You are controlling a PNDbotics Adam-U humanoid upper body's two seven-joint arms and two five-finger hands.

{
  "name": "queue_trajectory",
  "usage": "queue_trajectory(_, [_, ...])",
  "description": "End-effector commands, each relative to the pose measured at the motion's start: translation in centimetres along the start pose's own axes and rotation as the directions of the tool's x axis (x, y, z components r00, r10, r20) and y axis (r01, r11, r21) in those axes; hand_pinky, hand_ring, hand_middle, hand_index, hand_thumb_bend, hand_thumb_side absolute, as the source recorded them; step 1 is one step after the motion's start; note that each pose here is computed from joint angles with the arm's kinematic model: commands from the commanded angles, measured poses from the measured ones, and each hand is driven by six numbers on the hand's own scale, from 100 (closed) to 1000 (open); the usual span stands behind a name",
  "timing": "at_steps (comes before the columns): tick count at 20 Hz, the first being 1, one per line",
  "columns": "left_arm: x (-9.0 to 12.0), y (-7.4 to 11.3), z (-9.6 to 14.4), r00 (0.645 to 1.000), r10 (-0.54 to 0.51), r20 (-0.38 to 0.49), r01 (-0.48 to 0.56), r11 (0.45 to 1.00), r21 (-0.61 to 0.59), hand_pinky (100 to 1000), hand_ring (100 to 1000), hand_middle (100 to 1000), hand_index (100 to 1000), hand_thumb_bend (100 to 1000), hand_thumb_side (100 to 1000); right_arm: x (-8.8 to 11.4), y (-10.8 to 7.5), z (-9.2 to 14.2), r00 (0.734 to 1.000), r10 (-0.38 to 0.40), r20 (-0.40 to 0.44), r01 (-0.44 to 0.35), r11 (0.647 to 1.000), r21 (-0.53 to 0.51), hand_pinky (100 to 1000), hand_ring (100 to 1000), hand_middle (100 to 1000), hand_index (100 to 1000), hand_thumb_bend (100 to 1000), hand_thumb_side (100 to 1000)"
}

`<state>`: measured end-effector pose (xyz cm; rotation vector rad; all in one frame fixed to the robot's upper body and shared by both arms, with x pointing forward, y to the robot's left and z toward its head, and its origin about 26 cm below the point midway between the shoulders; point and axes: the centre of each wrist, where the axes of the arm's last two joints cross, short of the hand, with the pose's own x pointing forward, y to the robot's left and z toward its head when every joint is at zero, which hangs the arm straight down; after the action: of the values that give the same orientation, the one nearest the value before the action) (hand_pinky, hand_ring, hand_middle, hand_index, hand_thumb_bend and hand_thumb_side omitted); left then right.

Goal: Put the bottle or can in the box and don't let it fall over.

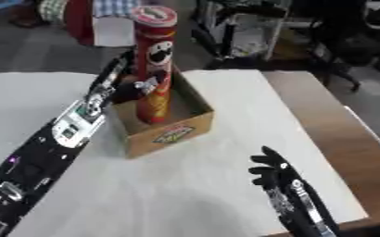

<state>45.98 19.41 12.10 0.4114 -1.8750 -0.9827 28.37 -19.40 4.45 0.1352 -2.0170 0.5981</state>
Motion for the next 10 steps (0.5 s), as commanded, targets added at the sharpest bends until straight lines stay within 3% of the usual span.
queue_trajectory(1, [0.0,1.4,0.1,0.995,-0.101,0.019,0.100,0.995,0.020,717,846,854,1000,852,966,0.4,-0.5,-0.4,1.000,0.007,0.021,-0.007,1.000,-0.010,700,777,822,981,100,847])
queue_trajectory(4, [-0.2,3.8,1.2,0.994,-0.110,0.015,0.107,0.987,0.124,705,843,851,1000,958,1000,0.4,-0.6,-0.3,1.000,0.012,0.016,-0.012,1.000,-0.017,700,777,822,981,100,847])
queue_trajectory(9, [0.7,5.7,2.2,0.996,-0.082,0.024,0.076,0.980,0.184,704,843,851,1000,960,1000,0.4,-0.7,-0.2,1.000,0.016,0.016,-0.016,1.000,-0.019,700,777,822,981,100,847])
queue_trajectory(10, [0.7,6.1,2.5,0.997,-0.079,0.024,0.073,0.978,0.195,670,833,819,1000,847,896,0.3,-0.8,-0.1,1.000,0.018,0.010,-0.018,1.000,-0.026,700,777,822,981,100,852])
